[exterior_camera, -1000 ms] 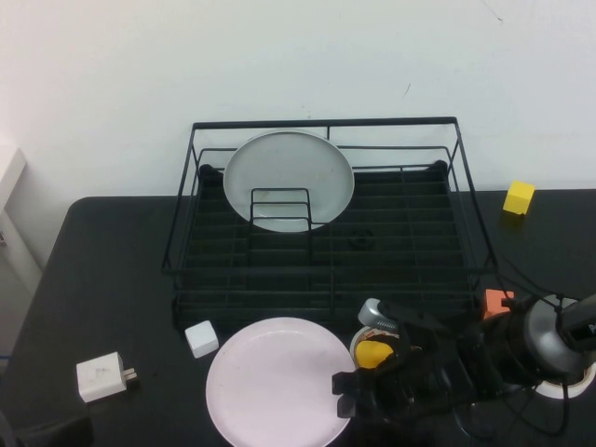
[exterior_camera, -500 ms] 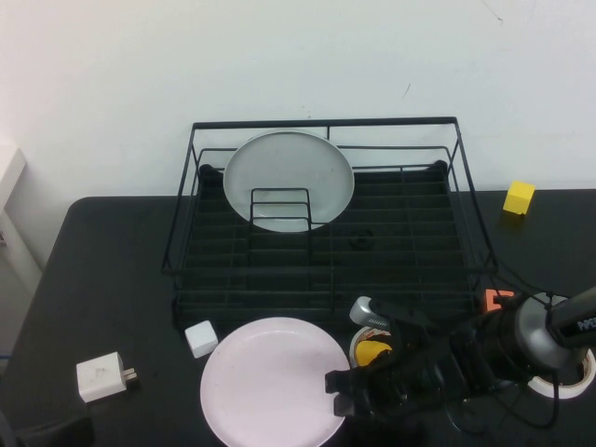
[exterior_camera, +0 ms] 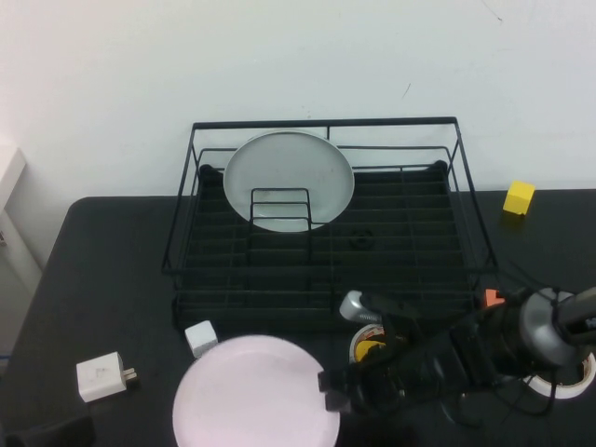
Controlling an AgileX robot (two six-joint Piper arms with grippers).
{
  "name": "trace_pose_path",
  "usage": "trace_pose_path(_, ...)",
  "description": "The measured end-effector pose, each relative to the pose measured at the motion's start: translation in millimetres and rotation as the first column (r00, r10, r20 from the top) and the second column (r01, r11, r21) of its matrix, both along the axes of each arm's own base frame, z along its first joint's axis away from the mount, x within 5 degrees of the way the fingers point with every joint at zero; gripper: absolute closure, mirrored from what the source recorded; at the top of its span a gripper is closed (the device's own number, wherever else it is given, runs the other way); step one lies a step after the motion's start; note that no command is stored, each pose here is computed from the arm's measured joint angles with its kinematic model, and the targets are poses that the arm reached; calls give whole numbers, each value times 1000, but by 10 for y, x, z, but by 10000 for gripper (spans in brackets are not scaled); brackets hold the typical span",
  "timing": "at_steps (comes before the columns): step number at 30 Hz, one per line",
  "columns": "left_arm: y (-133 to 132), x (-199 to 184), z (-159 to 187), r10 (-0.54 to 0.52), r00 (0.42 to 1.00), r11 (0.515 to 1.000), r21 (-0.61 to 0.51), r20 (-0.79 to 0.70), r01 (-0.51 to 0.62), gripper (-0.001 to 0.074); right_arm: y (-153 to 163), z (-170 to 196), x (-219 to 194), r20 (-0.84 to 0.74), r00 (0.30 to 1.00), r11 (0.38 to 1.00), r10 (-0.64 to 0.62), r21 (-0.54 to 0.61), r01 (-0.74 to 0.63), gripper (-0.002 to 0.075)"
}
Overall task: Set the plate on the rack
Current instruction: Pick up the plate from the table, then hand over the plate
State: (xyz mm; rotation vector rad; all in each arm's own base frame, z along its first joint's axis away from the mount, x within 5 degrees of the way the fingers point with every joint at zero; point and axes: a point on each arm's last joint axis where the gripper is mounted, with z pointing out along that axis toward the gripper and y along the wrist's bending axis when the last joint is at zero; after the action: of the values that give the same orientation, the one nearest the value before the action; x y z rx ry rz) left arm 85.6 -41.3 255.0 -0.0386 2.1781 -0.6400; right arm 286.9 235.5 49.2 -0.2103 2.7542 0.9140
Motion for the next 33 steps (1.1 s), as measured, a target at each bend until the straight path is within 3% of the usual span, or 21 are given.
trace_pose_path(4,-29,-17,2,33,997,993,-114,-70,-41,724,40,321,30,98,994,997,48,50,-53,717)
trace_pose_path(6,-75,-44,45,12,994,981,-192,-113,-34,675,60,510,33,154,985,993,74,81,-87,717)
trace_pose_path(11,-164,-80,248,-32,989,929,-368,-142,-22,388,67,1024,6,294,949,978,115,131,-159,717)
trace_pose_path(14,-168,-83,365,-31,992,922,-386,-118,-17,225,41,1296,-50,373,915,968,153,130,-215,717)
trace_pose_path(16,-156,-82,426,-25,995,930,-366,-95,-12,170,18,1477,-92,422,891,961,166,132,-241,717)
trace_pose_path(25,-61,-65,421,26,998,980,-194,-65,-38,147,-17,1803,-216,502,839,935,211,146,-323,717)
trace_pose_path(33,-5,-2,470,94,995,980,-179,20,-89,147,75,1814,-336,488,831,900,268,181,-397,717)
